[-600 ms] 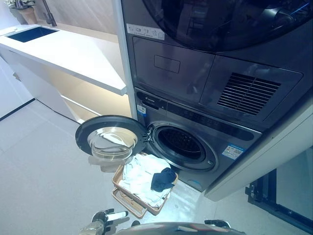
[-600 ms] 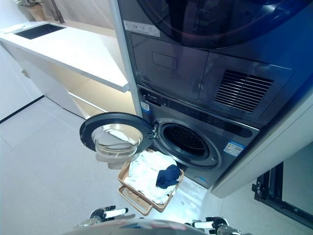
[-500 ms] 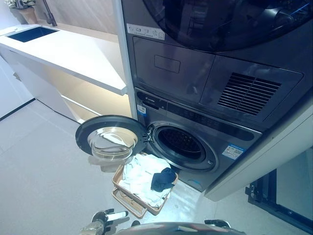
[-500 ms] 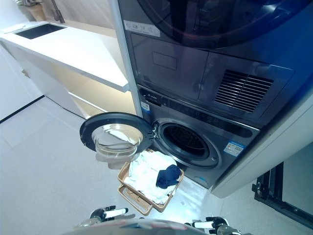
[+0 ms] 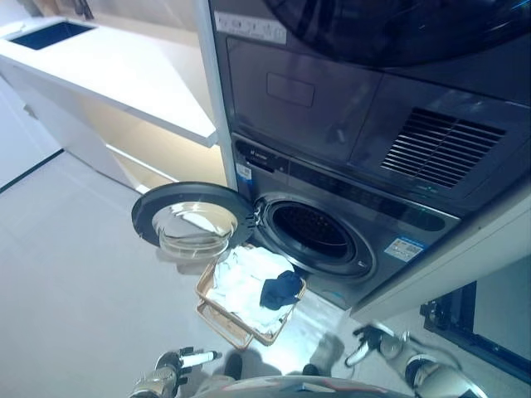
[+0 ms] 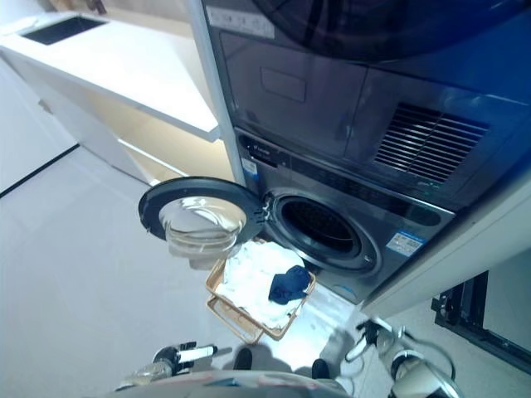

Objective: Put the clothes in the basket into the washing machine.

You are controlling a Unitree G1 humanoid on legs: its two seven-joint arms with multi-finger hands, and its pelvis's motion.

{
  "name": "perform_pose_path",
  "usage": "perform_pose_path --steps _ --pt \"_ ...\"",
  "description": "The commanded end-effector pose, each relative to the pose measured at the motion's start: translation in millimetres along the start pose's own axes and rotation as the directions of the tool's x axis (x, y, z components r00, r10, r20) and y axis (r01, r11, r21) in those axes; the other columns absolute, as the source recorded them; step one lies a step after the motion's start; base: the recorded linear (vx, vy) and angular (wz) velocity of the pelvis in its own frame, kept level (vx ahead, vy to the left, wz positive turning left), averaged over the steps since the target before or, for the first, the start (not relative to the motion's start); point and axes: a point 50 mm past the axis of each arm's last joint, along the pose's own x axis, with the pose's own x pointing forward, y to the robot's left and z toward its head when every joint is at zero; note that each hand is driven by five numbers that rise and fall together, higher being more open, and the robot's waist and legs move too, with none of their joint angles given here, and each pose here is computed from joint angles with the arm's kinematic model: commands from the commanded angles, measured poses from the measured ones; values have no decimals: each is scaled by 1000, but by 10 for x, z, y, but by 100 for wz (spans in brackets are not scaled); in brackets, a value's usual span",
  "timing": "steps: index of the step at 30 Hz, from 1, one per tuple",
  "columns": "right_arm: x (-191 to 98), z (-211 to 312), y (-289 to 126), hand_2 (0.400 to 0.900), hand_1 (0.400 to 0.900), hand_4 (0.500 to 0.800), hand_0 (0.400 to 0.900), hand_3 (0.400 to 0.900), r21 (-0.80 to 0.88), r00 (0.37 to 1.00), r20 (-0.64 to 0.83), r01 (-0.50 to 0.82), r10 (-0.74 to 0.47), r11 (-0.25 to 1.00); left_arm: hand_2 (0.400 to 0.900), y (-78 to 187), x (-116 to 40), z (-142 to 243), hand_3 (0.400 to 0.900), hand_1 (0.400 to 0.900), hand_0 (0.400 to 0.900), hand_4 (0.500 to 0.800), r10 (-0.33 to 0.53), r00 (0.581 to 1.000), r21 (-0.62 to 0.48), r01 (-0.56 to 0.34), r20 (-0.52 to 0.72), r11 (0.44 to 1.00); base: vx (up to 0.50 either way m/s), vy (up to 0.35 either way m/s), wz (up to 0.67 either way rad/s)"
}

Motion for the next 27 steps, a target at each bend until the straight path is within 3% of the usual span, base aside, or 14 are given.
perform_pose_path --steps 1,2,4,8,9,10,13,21,27 --pt "32 712 -568 900 900 800 900 900 -190 986 104 149 -131 970 900 -118 36 490 900 900 900 800 -15 994 38 10 112 999 -98 -38 22" --pt "36 721 -560 900 900 800 900 900 -217 988 73 150 -137 965 900 -184 41 643 900 900 900 800 -6 992 27 2 127 1000 -96 -41 18" --pt "-10 998 -741 900 900 800 900 900 -282 969 175 219 -175 934 900 -177 33 846 900 900 900 800 12 986 2 -13 168 1000 -113 -31 3" --pt "-279 1564 -1340 900 900 800 900 900 -248 868 386 424 -312 871 900 -67 18 1006 900 900 900 800 41 978 -53 -31 204 998 -156 -2 0" --pt "-397 1677 -1520 900 900 800 900 900 -222 831 438 469 -342 855 900 79 43 587 900 900 900 800 55 992 -78 -47 110 996 -124 19 8" --pt "-463 1694 -1620 900 900 800 900 900 -191 806 467 495 -365 848 900 198 32 450 900 900 900 800 88 992 -100 -79 89 992 -102 24 10" --pt "-734 1912 -1984 900 900 800 900 900 -141 714 535 603 -451 786 900 281 13 350 900 900 900 800 119 989 -146 -106 90 984 -52 25 5" --pt "-1040 2099 -2428 900 900 800 900 900 -94 618 532 723 -579 685 900 228 18 353 900 900 900 800 121 988 -221 -98 94 970 -15 17 7" --pt "-1287 2051 -2811 900 900 800 900 900 -92 547 473 810 -691 579 900 329 -11 333 900 900 900 800 165 978 -303 -120 127 946 -7 57 9"
